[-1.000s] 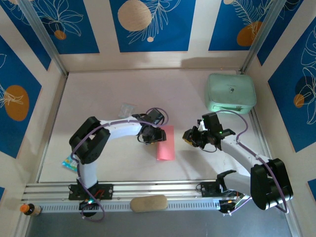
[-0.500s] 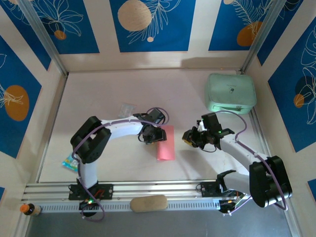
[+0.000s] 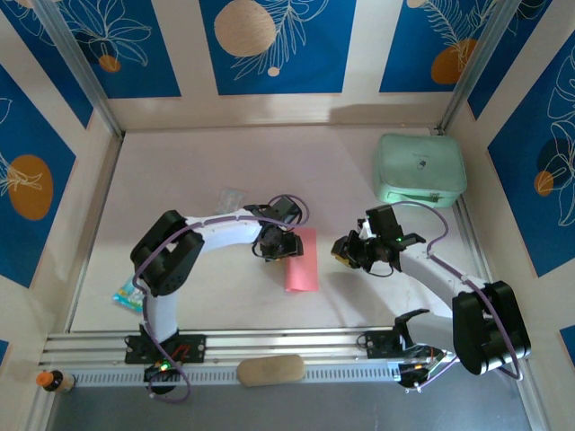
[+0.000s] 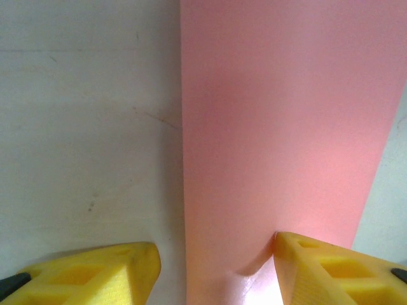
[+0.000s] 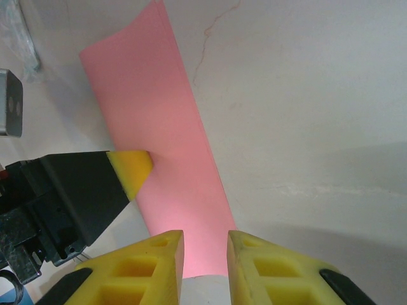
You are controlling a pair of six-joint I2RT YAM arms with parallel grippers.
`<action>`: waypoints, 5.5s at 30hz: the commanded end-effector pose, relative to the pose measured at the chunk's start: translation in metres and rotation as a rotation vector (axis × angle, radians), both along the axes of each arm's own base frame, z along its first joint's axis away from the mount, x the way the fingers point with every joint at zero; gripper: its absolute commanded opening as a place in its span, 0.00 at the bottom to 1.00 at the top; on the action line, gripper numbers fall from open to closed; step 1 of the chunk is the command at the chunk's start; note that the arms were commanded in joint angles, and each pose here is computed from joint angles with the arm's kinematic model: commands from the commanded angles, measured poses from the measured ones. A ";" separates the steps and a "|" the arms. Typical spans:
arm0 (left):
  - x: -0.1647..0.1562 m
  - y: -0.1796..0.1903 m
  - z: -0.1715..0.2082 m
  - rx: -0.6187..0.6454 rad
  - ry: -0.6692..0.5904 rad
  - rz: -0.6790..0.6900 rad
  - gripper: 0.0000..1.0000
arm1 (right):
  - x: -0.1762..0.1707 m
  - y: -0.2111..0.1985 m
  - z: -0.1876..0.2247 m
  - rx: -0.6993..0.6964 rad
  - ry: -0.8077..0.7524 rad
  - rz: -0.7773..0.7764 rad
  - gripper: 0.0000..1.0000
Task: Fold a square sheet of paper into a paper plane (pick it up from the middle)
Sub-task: Hold the square sheet of paper at the center of the table, then first fold the square sheet of paper in half at the center of the table.
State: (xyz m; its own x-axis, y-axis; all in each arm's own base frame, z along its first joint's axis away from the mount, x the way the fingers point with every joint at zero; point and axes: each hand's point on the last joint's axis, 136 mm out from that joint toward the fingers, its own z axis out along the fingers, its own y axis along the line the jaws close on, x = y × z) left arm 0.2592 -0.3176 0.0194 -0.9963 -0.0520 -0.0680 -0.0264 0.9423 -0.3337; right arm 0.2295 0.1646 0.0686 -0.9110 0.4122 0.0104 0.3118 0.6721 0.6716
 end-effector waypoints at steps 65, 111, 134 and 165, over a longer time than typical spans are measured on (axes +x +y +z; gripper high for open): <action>0.000 0.025 -0.060 0.160 0.022 -0.032 0.58 | -0.008 0.014 -0.012 0.021 0.052 0.072 0.24; -0.001 0.021 -0.066 0.141 0.030 -0.041 0.59 | -0.002 0.054 -0.026 -0.015 0.023 0.221 0.06; -0.002 0.020 -0.067 0.133 0.034 -0.041 0.59 | -0.007 0.053 -0.079 -0.144 0.081 0.293 0.00; 0.032 -0.028 0.057 -0.576 -0.117 -0.047 0.01 | 0.010 0.049 -0.090 -0.134 0.088 0.404 0.00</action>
State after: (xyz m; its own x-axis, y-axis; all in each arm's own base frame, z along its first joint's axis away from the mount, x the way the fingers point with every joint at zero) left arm 0.2892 -0.3365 0.0776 -0.9797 -0.0766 -0.1855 0.0809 0.6950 -0.7144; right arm 0.2580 0.2429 0.0129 -0.9995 -0.0071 -0.0300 -0.0256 0.7360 0.6765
